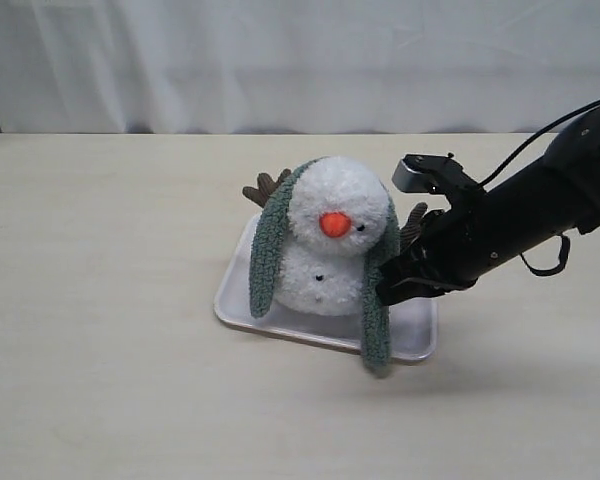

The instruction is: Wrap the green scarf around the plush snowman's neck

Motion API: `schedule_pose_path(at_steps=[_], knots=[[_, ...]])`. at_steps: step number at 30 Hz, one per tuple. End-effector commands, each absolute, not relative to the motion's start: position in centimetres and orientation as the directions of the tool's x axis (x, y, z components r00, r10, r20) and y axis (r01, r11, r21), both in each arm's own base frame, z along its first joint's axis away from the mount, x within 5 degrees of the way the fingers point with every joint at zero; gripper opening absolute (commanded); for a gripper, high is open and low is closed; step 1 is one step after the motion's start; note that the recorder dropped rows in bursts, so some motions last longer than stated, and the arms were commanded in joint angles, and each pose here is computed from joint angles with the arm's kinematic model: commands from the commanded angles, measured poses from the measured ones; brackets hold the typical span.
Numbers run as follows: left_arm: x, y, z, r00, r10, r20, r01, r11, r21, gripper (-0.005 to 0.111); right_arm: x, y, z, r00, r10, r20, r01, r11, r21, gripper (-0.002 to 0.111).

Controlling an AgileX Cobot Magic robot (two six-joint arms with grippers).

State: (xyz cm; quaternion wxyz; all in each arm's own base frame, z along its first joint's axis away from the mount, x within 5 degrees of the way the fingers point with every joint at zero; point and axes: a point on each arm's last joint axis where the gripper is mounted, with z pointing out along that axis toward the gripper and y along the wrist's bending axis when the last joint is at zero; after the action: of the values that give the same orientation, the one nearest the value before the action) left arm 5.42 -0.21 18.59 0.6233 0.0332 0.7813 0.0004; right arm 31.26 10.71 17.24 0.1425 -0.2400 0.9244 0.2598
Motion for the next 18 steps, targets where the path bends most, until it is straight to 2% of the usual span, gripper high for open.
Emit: schedule_pose_path(at_steps=[1,6,8,15,18], knots=[[5.4,-0.2,18.6,-0.214,0.049,-0.976,0.052,0.998,0.039,0.000,31.4,10.6,17.1,-0.837,-0.376,-0.399,-0.526,0.755,0.392,0.004],[5.4,-0.2,18.6,-0.214,0.049,-0.976,0.052,0.998,0.039,0.000,31.5,10.6,17.2,-0.833,-0.378,-0.405,-0.531,0.753,0.389,0.004],[5.4,-0.2,18.6,-0.214,0.049,-0.976,0.052,0.998,0.039,0.000,31.5,10.6,17.2,-0.832,-0.378,-0.406,-0.532,0.753,0.388,0.008],[5.4,-0.2,18.6,-0.214,0.049,-0.976,0.052,0.998,0.039,0.000,31.0,10.6,18.9,-0.828,-0.363,-0.427,-0.532,0.749,0.395,0.043],[5.4,-0.2,18.6,-0.214,0.049,-0.976,0.052,0.998,0.039,0.000,30.4,10.5,20.1,-0.830,-0.361,-0.425,-0.529,0.750,0.397,0.050]])
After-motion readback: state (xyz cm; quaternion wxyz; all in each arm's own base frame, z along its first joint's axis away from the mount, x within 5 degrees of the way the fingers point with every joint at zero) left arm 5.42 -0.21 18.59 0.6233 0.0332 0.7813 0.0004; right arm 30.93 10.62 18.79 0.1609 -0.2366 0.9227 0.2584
